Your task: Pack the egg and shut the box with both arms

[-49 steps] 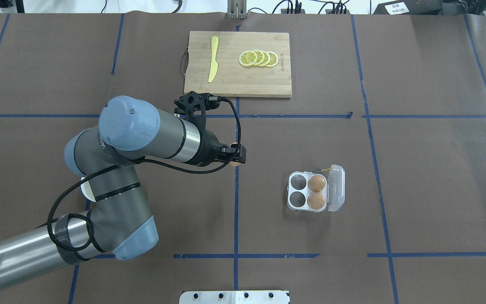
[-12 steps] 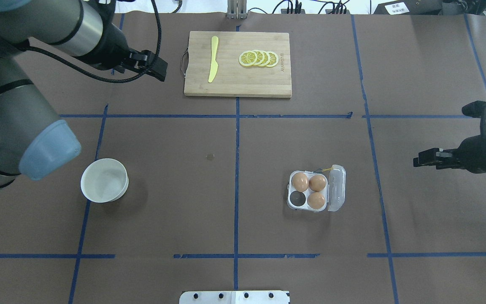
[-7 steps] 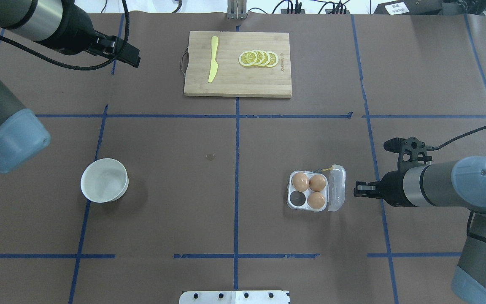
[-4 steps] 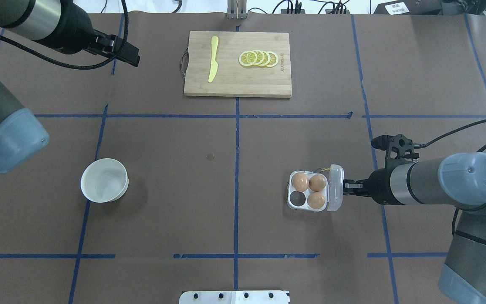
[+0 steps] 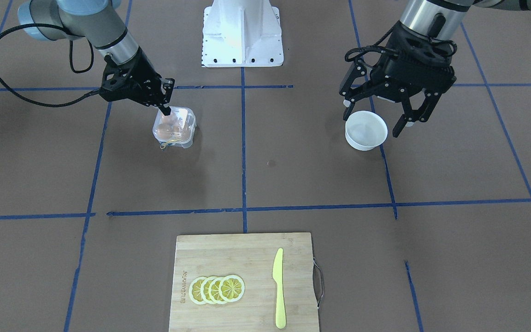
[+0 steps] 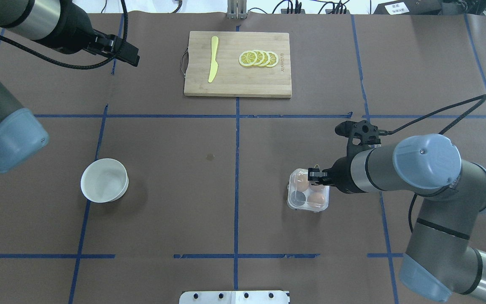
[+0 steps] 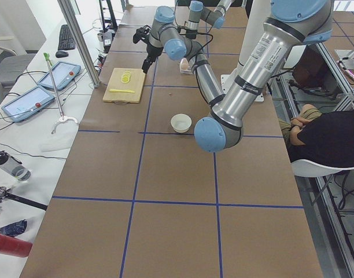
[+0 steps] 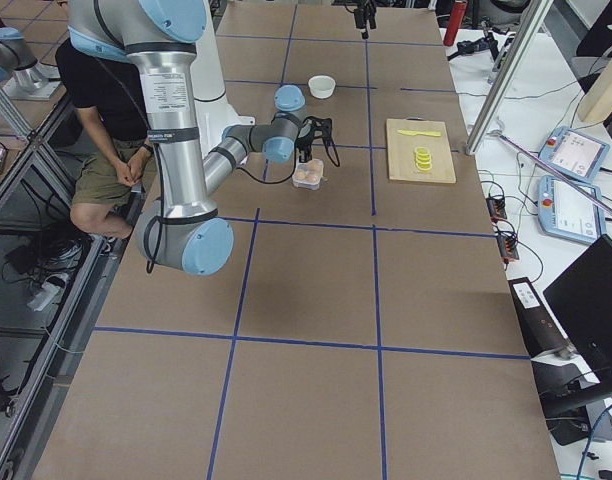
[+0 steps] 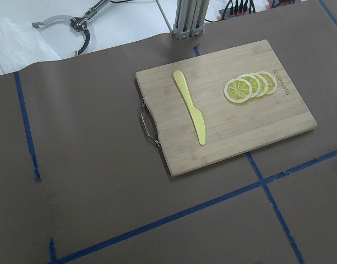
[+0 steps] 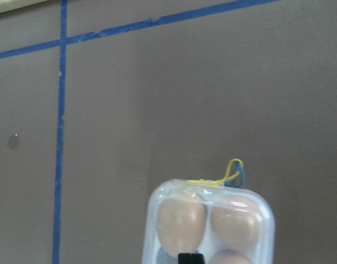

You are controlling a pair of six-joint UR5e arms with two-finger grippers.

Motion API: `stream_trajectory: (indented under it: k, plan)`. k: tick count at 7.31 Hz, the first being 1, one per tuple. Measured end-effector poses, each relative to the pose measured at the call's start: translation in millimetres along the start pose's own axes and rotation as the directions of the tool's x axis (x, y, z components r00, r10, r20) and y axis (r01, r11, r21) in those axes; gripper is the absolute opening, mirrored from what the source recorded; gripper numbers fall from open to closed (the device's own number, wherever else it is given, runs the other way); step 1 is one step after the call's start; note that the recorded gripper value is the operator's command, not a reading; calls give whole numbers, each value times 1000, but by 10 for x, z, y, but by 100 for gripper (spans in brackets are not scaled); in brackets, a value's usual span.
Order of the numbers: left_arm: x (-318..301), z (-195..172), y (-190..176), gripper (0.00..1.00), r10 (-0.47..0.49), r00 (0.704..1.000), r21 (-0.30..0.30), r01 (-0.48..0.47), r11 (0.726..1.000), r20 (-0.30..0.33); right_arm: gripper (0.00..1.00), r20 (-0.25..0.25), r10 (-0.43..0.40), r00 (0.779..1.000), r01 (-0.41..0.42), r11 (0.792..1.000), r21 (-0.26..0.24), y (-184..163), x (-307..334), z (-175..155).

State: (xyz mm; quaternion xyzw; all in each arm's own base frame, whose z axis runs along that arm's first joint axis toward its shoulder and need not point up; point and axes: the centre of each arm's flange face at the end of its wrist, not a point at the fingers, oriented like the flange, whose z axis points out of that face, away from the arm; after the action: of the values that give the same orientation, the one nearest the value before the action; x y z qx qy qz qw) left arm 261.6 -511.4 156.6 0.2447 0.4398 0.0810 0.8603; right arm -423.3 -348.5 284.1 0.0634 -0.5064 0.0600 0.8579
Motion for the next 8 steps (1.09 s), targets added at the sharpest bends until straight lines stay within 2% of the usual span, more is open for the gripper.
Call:
stream_trajectory:
  k: [3, 4, 5, 6, 8]
  plan:
    - [-92, -24, -13, 100, -12, 1000, 0, 12, 1000, 7, 0, 39, 5, 999, -5, 1000, -20, 47, -900, -135]
    - [-203, -2, 13, 100, -25, 999, -6, 25, 1000, 23, 6, 60, 2, 998, 0, 1000, -20, 56, -1071, -196]
    - [-405, 32, 66, 100, -48, 998, -16, 49, 999, 49, 95, 79, -3, 997, 5, 1000, -19, 58, -1189, -247]
    - [-665, 49, 127, 100, -58, 995, -26, 60, 998, 83, 100, 94, -7, 996, 9, 1000, -16, 59, -1273, -289]
    - [-1419, 16, 291, 100, 18, 988, -75, -6, 997, 152, 100, 110, -4, 994, 4, 1000, 2, -52, -1364, -412]
